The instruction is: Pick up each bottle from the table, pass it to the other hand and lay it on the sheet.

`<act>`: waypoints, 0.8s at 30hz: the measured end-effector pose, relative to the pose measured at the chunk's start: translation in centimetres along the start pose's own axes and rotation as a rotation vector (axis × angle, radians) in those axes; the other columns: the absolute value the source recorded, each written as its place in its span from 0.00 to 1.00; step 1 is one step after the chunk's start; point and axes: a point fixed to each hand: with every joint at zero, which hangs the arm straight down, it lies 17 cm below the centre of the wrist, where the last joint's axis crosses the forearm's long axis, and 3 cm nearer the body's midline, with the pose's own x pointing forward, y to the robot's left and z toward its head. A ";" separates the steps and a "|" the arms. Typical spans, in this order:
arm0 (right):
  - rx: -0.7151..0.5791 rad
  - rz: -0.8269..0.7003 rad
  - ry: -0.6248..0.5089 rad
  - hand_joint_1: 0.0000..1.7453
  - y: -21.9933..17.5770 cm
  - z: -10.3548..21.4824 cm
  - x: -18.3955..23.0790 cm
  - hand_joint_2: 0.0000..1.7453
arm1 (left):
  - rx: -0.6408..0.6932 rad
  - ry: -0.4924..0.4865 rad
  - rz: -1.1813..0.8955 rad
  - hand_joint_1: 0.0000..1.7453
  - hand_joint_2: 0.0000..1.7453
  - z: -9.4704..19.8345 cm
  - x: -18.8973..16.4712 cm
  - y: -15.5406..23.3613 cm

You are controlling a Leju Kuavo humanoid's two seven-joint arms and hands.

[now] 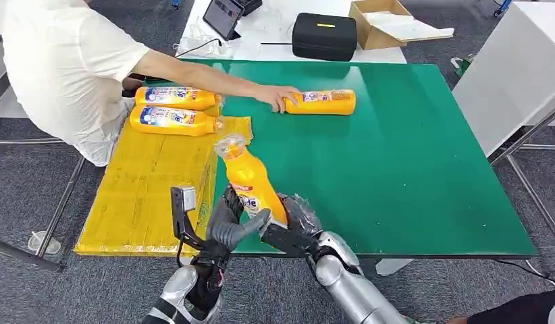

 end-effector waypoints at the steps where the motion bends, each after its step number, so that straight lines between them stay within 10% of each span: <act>1: -0.004 0.022 0.000 1.00 -0.1 -0.1 0.0 1.00 | 0.004 0.000 0.002 0.00 1.00 -0.1 0.0 0.1; 19: 0.017 0.336 0.025 1.00 0.2 -0.8 -1.4 1.00 | 0.023 0.035 0.036 0.00 1.00 -0.9 -0.1 0.6; 21: 0.020 0.361 0.024 1.00 0.3 -0.9 -1.5 1.00 | 0.025 0.040 0.046 0.15 1.00 -0.9 -0.2 0.6; 23: 0.025 0.382 0.021 1.00 0.4 -0.9 -1.5 1.00 | 0.027 0.039 0.054 0.02 1.00 -1.0 -0.1 0.7; 24: 0.029 0.394 0.018 1.00 0.4 -1.0 -1.5 1.00 | 0.030 0.039 0.058 0.26 1.00 -1.0 -0.1 0.8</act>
